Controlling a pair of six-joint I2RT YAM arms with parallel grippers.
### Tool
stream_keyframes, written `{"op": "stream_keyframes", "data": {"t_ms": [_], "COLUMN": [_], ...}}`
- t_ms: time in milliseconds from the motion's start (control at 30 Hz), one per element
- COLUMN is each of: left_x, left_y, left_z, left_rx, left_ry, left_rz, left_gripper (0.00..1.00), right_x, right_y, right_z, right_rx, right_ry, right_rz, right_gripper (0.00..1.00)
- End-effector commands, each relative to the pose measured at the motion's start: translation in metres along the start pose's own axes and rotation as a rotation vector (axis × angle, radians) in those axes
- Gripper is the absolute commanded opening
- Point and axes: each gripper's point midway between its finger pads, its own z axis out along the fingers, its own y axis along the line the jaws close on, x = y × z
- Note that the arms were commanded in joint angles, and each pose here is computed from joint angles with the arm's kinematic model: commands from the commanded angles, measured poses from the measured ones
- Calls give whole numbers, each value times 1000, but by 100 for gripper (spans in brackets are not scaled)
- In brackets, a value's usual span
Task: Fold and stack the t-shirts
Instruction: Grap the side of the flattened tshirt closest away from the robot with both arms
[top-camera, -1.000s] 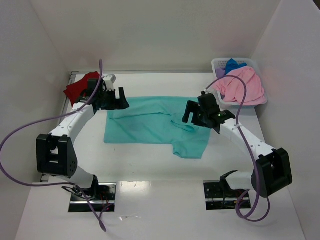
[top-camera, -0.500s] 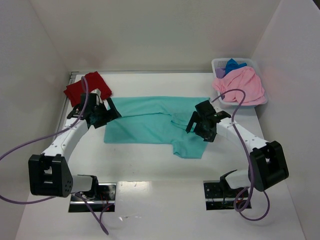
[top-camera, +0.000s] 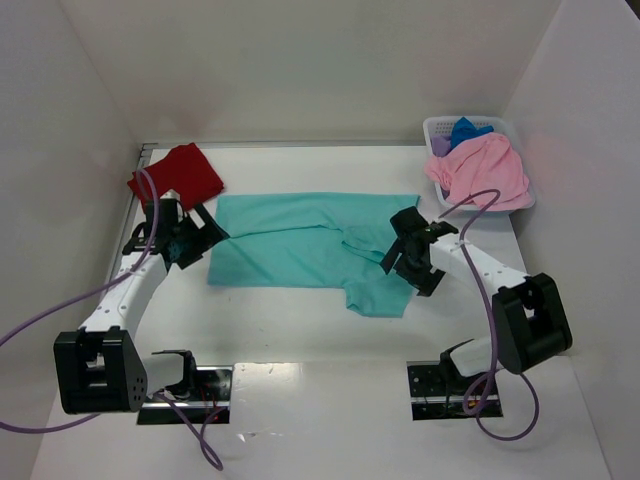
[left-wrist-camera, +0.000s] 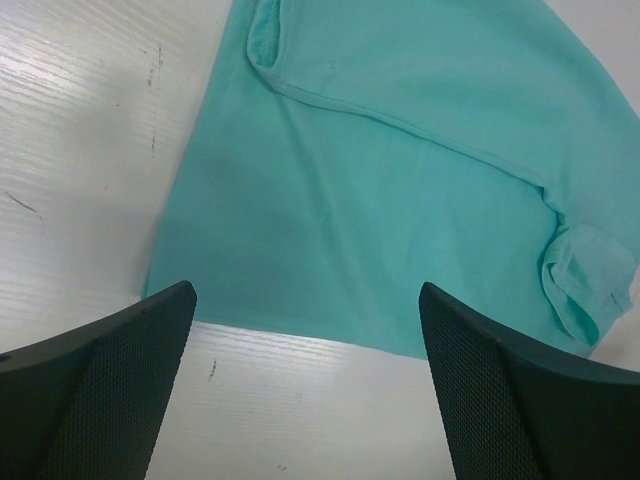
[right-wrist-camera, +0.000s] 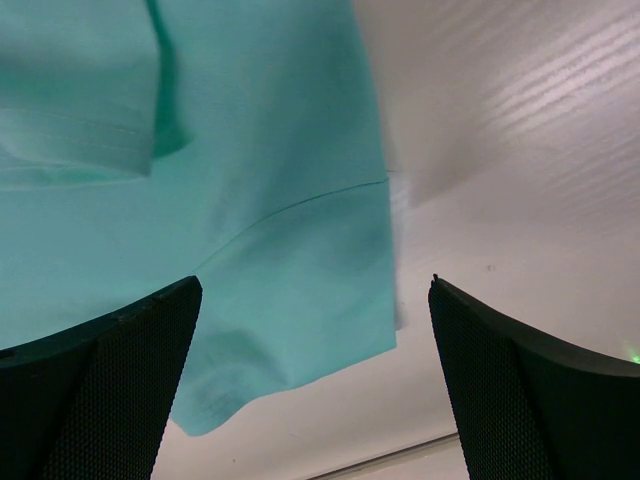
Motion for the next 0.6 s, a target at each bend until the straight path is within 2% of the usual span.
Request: {"op": "stream_keyframes", "data": {"t_ms": [0,367,567], "left_x": [-6,-11,-5], "left_y": [-1,6,11], "left_z": [4,10,7], "left_rx": [10,0,-36], "left_ry": [-22,-13,14], "left_rz": [-42,-57,-88], "left_gripper": [100,100,100], "right_x": [18,35,36], "right_y": [-27,-28,-23], "right_z": [16,33,30], "right_rx": [128,76,-1], "right_ry": [77,136,117], "right_rz": [62,57,82], "right_gripper": [100,99,83]}}
